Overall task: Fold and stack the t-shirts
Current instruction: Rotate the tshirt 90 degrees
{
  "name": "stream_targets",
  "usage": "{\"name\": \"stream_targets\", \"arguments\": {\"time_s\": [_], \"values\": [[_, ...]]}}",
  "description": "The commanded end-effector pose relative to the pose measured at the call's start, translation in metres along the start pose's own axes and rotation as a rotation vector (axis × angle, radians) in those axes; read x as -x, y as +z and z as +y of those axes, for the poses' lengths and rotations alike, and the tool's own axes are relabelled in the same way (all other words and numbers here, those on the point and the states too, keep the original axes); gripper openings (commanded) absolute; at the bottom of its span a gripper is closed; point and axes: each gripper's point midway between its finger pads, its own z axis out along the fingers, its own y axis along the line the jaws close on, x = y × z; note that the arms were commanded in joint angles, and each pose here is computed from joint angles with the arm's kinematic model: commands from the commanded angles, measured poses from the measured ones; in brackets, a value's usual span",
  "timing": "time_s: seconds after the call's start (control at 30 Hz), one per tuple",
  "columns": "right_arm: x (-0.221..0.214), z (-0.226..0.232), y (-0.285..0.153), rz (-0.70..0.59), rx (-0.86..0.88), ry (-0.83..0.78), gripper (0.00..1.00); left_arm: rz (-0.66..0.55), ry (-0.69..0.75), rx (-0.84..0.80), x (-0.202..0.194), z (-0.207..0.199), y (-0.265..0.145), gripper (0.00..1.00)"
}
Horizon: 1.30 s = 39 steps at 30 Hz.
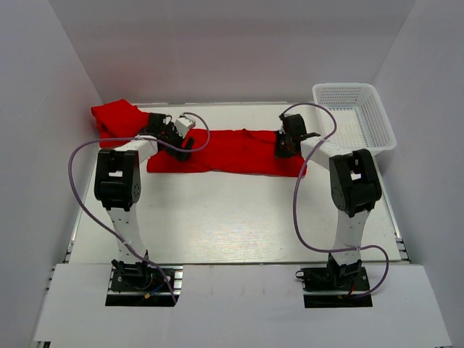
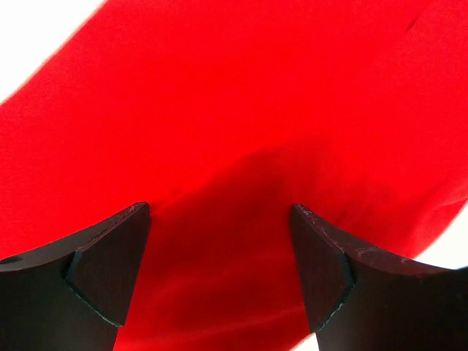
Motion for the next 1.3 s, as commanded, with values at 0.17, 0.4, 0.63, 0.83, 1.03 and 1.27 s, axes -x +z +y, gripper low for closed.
{"name": "stream_targets", "arguments": {"time_s": [0.17,0.4,0.63,0.83,1.03,1.27], "values": [[0.002,0.005,0.009,0.007,0.030,0.017,0.00,0.107,0.076,-0.098,-0.021,0.003,0.033,0.87],[-0.006,0.001,0.023,0.044,0.015,0.031,0.00,0.330,-0.008,-0.103,-0.070,-0.031,0.026,0.87],[-0.010,-0.002,0.036,0.081,-0.001,0.038,0.00,0.415,-0.196,-0.131,-0.077,-0.094,-0.012,0.87],[0.001,0.001,0.049,0.072,0.012,0.011,0.00,0.630,-0.395,-0.143,-0.122,-0.169,-0.058,0.87],[0.016,0.009,0.063,0.066,0.040,-0.017,0.00,0.577,-0.512,-0.143,-0.134,-0.227,-0.103,0.89],[0.041,0.041,0.075,0.039,0.138,-0.058,0.00,0.552,-0.549,-0.212,-0.119,-0.278,-0.112,0.89]]}}
